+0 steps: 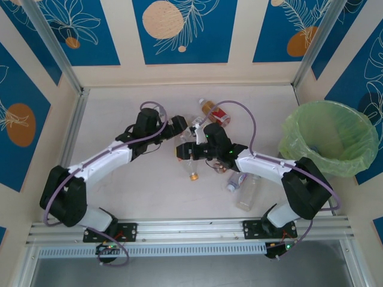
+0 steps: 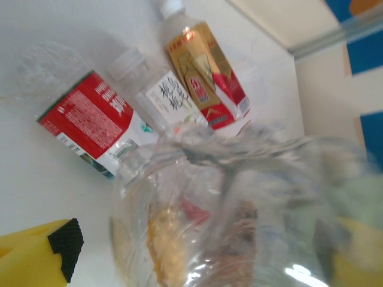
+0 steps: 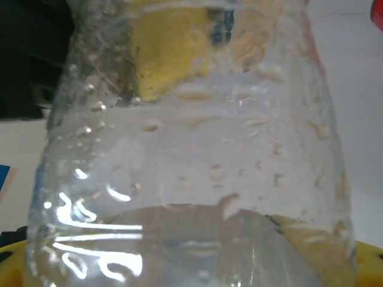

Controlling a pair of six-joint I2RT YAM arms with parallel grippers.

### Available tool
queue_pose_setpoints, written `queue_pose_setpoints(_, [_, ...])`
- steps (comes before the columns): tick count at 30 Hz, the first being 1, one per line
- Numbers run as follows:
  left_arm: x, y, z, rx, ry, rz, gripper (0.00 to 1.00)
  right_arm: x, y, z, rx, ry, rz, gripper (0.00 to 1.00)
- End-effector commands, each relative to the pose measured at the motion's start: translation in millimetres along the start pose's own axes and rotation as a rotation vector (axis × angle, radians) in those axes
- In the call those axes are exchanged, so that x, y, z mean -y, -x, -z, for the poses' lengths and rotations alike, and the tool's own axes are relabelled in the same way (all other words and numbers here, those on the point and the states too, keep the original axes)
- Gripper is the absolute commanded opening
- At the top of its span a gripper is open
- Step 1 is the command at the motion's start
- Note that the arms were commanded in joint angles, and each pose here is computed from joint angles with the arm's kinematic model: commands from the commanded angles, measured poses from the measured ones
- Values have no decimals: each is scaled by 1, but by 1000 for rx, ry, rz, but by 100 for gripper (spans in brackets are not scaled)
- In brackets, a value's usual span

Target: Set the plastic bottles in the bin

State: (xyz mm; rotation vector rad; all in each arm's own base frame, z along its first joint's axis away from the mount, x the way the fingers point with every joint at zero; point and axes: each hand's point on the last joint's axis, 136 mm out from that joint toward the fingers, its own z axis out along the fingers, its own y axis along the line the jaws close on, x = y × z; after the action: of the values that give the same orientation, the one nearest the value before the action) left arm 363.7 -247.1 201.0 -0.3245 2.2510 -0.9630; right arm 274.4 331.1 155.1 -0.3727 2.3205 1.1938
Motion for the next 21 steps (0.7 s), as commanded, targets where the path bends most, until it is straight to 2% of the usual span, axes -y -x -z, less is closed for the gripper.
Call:
queue_pose_setpoints(1, [-45, 58, 45, 343, 225, 173, 100, 21, 14, 26, 36, -115, -55, 53])
queue_pose_setpoints(4, [-71, 64, 61, 443, 337, 180, 100, 16, 30, 41, 83, -123, -26, 53])
queue_pose_setpoints(8, [-74, 65, 59, 454, 342, 106, 100, 13, 48, 62, 137, -141, -8, 53])
queue_pose_setpoints(12, [-68, 59, 42, 392, 312, 35, 100, 10, 66, 83, 195, -151, 0, 53])
queue_pose_setpoints(16, [-52, 52, 21, 315, 224, -36, 100, -2, 88, 108, 279, -142, 32, 53])
queue_pose_setpoints(21, [-39, 42, 2, 227, 157, -70, 100, -12, 111, 137, 360, -182, 82, 53])
